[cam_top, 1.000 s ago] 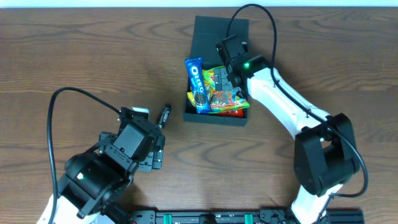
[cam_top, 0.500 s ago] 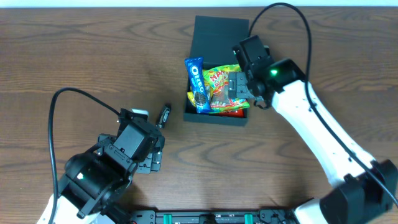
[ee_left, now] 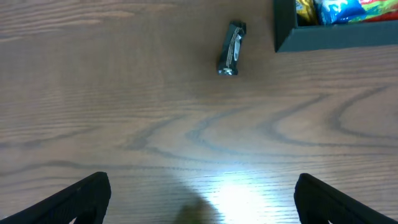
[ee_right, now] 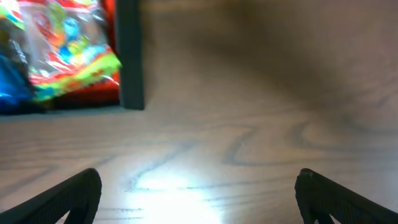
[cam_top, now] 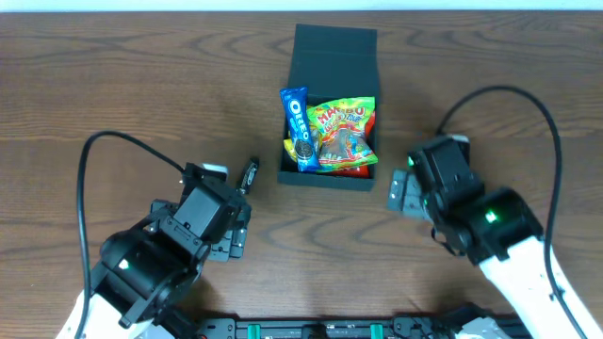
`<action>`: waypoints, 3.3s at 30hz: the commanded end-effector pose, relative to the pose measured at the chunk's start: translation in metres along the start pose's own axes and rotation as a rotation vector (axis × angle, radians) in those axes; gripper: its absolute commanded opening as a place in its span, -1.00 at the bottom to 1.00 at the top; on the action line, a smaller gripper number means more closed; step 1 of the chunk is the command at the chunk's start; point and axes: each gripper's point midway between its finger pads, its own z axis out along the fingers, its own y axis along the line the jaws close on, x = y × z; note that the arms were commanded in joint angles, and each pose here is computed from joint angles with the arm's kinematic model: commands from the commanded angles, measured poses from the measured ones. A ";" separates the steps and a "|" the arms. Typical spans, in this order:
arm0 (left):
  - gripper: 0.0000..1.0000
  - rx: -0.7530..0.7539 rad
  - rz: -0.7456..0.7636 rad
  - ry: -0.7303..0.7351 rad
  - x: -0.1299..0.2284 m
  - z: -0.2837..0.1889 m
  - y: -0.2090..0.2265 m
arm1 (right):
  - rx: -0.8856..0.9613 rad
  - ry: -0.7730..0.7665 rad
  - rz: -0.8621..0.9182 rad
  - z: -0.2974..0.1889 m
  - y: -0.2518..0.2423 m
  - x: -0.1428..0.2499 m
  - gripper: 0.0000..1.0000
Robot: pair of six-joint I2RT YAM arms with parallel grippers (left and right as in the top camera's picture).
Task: Pack container
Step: 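Move the left gripper over the small black wrapped item, then close the left gripper on the black item's end and lift it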
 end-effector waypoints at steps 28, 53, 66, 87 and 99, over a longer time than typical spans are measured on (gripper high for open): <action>0.90 0.268 0.229 0.250 -0.053 0.205 -0.042 | 0.067 -0.046 0.058 -0.002 -0.021 0.003 0.98; 0.91 0.273 0.228 0.345 -0.026 0.249 -0.047 | 0.070 -0.048 0.057 -0.002 -0.021 0.002 0.98; 1.00 0.264 0.226 0.354 -0.022 0.250 -0.045 | 0.070 -0.048 0.057 -0.002 -0.021 0.002 0.98; 0.18 0.263 0.221 0.361 -0.016 0.252 -0.045 | 0.082 -0.050 0.055 -0.001 -0.023 0.003 0.99; -0.28 0.263 0.218 0.344 -0.020 0.254 -0.046 | 0.085 -0.053 0.055 -0.001 -0.024 0.002 0.98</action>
